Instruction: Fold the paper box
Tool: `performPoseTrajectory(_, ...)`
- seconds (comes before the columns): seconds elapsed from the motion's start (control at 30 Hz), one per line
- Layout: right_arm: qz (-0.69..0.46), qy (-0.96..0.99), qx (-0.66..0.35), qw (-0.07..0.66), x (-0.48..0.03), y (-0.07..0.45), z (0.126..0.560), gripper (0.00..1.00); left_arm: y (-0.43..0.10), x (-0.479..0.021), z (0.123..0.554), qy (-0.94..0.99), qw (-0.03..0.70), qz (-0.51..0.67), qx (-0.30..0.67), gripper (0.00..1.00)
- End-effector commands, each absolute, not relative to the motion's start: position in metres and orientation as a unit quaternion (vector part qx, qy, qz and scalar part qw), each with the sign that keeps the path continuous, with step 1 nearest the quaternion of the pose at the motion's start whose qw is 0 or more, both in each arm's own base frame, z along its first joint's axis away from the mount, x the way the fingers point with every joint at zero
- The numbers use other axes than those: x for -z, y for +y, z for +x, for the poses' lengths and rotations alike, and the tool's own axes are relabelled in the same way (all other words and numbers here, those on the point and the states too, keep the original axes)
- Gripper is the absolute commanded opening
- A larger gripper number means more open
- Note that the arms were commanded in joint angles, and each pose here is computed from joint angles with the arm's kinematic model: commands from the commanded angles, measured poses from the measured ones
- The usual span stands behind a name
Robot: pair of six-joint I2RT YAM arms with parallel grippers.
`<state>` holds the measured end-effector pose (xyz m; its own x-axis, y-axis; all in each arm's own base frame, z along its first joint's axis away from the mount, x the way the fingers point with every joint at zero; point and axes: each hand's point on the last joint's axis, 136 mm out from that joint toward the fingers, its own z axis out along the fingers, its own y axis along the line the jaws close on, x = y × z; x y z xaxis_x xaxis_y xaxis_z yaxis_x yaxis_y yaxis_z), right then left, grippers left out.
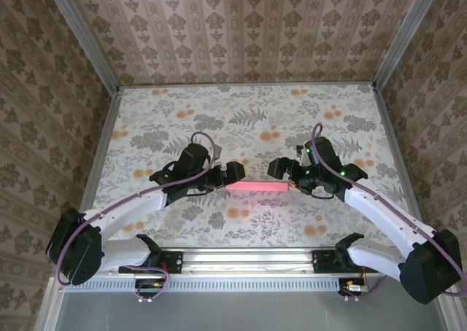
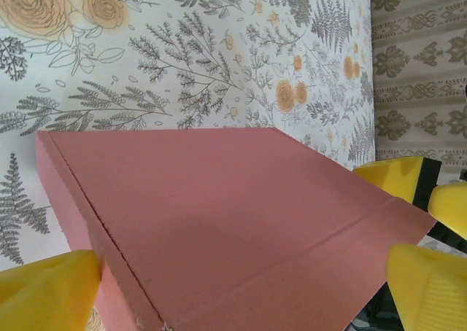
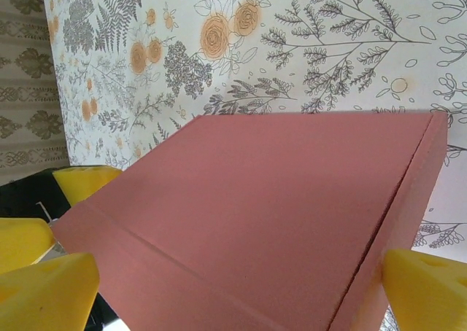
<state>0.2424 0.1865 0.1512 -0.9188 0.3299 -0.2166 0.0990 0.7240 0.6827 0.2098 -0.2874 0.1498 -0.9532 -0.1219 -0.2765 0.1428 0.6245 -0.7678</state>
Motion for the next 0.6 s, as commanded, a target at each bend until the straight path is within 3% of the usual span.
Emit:
performPoseTrajectory(0.0, 0.112, 0.908, -0.378, 0.14, -0.159, 0.198, 0.24, 1.0, -0.293, -0.166, 0.206, 0.877, 0.141, 0.001, 0.458, 1.0)
performPoseTrajectory(0.57, 0.123, 0.908, -0.377, 0.137, -0.153, 0.2, 0.255, 1.0, -0.296, -0.167, 0.224, 0.882, 0.133, -0.016, 0.452, 1.0)
